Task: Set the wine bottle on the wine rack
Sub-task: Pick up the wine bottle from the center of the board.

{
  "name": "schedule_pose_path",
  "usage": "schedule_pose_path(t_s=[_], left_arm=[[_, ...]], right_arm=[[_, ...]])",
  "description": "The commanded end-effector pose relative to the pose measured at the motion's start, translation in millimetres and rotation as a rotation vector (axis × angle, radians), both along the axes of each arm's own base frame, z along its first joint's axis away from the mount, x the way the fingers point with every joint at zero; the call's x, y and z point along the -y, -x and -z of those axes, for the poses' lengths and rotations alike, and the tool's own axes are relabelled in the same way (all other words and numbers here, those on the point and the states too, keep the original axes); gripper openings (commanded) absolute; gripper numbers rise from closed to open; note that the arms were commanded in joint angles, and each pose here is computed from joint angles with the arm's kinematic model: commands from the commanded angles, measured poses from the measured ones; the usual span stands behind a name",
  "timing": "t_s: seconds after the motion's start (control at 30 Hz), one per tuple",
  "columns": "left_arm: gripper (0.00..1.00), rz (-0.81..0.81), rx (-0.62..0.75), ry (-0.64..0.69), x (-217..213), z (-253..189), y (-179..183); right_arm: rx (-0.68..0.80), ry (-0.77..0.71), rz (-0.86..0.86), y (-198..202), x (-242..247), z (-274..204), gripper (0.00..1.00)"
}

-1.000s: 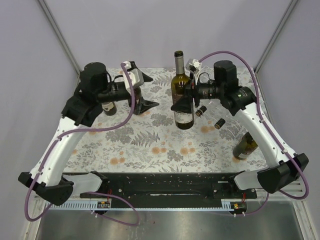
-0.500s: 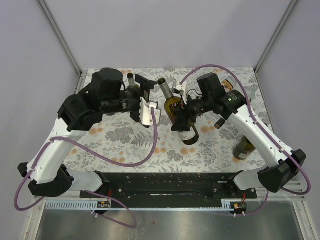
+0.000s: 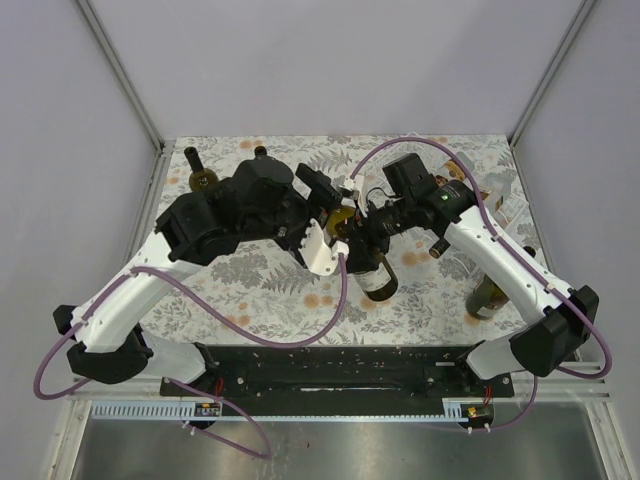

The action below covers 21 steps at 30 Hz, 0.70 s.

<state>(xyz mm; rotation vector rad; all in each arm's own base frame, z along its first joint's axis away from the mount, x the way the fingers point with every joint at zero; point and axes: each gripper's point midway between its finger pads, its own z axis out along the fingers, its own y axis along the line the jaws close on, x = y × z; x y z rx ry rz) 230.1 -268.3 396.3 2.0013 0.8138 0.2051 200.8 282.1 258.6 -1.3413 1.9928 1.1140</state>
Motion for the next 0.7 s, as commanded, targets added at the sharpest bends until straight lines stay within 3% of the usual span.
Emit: schedule_pose_path(t_s=[0.0, 0.37, 0.67], left_arm=[[0.96, 0.005, 0.061, -0.067, 6.9, 6.0, -10.5], [0.85, 0.019, 0.065, -0.230, 9.3, 47.5, -17.6], [0.74, 0.040, -0.004, -0.251, 6.0, 67.6, -5.9]], right_arm=[[0.009, -0.098, -0.081, 14.8, -9.4, -26.9, 0.00], [-0.030, -0.128, -0.111, 26.0, -9.5, -33.8, 0.00], [-0.039, -0.150, -0.113, 27.4, -9.3, -41.5, 0.00]])
